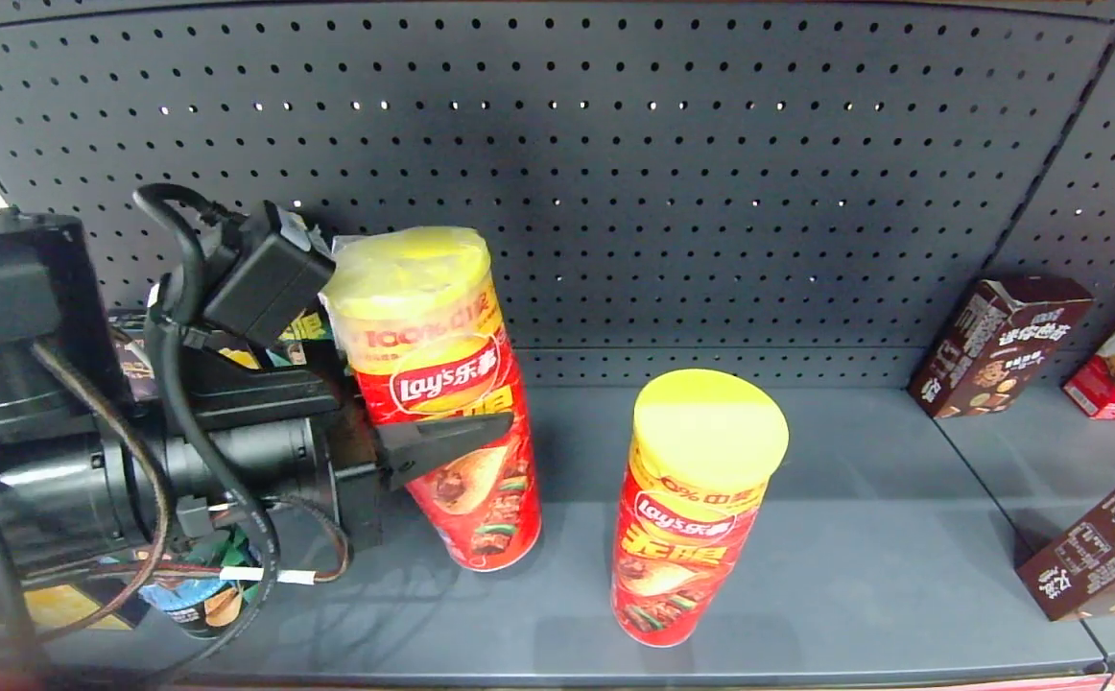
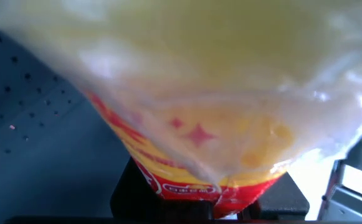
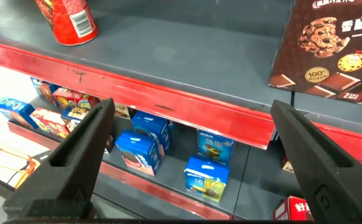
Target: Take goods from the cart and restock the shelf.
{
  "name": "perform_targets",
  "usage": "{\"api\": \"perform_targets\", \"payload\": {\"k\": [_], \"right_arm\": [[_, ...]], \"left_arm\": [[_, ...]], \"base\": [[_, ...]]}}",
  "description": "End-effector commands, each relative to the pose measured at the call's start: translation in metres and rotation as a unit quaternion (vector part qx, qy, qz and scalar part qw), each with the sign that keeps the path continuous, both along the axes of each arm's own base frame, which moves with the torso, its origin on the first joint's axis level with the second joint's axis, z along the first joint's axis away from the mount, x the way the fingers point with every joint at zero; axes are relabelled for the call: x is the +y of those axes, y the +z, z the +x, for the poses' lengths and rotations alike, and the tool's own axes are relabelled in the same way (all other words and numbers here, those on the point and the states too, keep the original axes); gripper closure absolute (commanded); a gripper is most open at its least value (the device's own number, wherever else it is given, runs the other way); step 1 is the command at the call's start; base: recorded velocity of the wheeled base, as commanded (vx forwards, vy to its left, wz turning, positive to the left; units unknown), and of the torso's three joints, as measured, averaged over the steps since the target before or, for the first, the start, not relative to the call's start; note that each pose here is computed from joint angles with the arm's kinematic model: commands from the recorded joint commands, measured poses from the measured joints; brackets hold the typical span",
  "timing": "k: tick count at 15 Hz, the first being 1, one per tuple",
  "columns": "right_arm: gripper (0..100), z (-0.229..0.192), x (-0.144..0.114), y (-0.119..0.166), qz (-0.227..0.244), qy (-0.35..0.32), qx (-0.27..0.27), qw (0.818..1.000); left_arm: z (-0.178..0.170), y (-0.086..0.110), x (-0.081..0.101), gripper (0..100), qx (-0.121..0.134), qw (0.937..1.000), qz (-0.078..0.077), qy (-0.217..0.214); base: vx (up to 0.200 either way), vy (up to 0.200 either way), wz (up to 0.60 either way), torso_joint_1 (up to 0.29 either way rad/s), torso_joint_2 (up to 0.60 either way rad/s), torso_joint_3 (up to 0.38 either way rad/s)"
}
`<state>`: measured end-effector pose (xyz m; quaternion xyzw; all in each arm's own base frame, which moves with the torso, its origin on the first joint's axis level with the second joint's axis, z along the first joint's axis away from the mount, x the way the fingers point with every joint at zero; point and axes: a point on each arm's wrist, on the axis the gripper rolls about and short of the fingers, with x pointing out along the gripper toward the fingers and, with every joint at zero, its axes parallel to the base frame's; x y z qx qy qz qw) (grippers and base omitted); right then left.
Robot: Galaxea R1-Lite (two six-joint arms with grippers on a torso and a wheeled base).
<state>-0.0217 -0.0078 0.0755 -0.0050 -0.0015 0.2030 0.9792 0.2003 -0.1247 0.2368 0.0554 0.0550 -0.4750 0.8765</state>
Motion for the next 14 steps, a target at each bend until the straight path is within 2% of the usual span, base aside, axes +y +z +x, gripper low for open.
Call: {"api": "perform_targets", "payload": {"k": [1, 3, 8, 11, 14], "right_arm": [[0, 0.000, 0.000, 0.000, 0.000, 0.000, 0.000, 1.000], [0, 0.000, 0.000, 0.000, -0.001, 0.000, 0.001, 1.000], [0, 0.000, 0.000, 0.000, 0.000, 0.000, 0.000, 1.000], [0, 0.000, 0.000, 0.000, -0.001, 0.000, 0.001, 1.000], [0, 0.000, 0.000, 0.000, -0.001, 0.000, 0.001, 1.000]], "left_arm": [[0.015, 0.000, -0.008, 100, 0.010, 0.9999, 0.007, 0.007], [0.022, 0.007, -0.011, 100, 0.023, 0.9991, 0.020, 0.030], [0.047, 0.019, -0.024, 100, 0.012, 0.9984, 0.017, 0.053], [0.051, 0.014, -0.033, 100, 0.017, 0.9990, 0.020, 0.037], [0.070, 0.003, -0.048, 100, -0.008, 0.9994, 0.004, 0.033]], "base": [[0.000, 0.000, 0.00, 0.000, 0.00, 0.000], [0.000, 0.000, 0.00, 0.000, 0.00, 0.000], [0.000, 0.000, 0.00, 0.000, 0.00, 0.000], [0.000, 0.000, 0.00, 0.000, 0.00, 0.000], [0.000, 0.000, 0.00, 0.000, 0.00, 0.000]]}}
